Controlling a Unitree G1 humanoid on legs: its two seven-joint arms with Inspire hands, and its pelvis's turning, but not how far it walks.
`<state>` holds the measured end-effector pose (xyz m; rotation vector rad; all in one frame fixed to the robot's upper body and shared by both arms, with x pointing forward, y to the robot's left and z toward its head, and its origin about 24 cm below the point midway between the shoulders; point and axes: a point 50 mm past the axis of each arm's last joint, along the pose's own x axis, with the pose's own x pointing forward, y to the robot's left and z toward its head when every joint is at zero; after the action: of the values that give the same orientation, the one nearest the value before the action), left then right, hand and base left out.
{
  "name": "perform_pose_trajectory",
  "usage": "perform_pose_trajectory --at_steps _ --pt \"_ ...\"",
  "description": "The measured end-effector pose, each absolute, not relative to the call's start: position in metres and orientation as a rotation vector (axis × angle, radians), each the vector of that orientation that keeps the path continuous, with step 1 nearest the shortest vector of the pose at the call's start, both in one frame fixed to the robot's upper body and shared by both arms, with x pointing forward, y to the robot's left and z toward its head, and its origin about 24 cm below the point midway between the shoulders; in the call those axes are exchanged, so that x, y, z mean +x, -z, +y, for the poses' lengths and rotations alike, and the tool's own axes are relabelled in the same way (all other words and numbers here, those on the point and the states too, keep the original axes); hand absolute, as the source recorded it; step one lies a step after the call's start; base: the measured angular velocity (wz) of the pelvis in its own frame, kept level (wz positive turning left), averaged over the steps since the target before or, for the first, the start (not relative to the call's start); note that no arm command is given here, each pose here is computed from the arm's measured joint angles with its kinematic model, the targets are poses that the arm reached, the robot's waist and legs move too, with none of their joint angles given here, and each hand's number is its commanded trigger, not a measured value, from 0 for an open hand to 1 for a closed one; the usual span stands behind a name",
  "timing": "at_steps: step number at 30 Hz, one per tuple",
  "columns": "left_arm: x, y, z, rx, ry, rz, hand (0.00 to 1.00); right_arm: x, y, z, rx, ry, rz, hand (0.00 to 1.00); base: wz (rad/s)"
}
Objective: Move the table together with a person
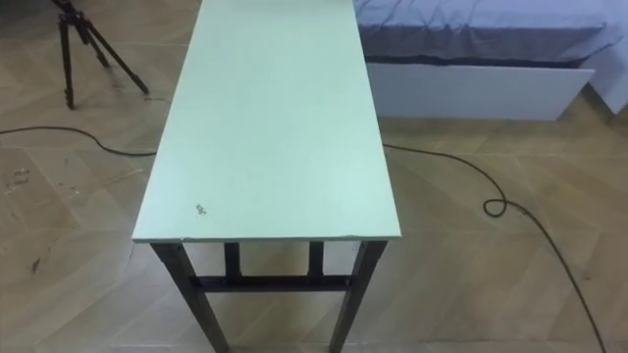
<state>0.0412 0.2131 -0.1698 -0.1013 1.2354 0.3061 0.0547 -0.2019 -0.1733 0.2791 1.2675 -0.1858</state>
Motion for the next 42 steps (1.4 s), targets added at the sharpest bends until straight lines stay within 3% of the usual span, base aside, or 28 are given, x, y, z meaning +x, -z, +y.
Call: perform_pose_trajectory --at_steps 9,16,20,29,42 --pt "0.063 0.162 0.217 -0.409 -0.33 1.09 0.0 0.088 0.159 -0.216 0.349 0.143 1.086 0.0 0.0" --pt "0.071 0.149 0.208 -0.647 -0.284 0.926 0.0 0.084 0.148 -0.21 0.465 0.079 0.962 0.0 0.06" --pt "0.071 0.144 0.189 -0.83 -0.277 0.872 0.0 0.075 0.144 -0.203 0.593 0.092 0.929 0.0 0.13" --pt "0.116 0.108 0.154 -1.168 -0.139 0.669 0.0 0.11 0.106 -0.154 0.852 -0.169 0.715 0.0 -0.01" --pt "0.149 0.076 0.133 -1.197 0.047 0.569 0.0 0.142 0.091 -0.134 0.878 -0.294 0.653 0.0 -0.01"
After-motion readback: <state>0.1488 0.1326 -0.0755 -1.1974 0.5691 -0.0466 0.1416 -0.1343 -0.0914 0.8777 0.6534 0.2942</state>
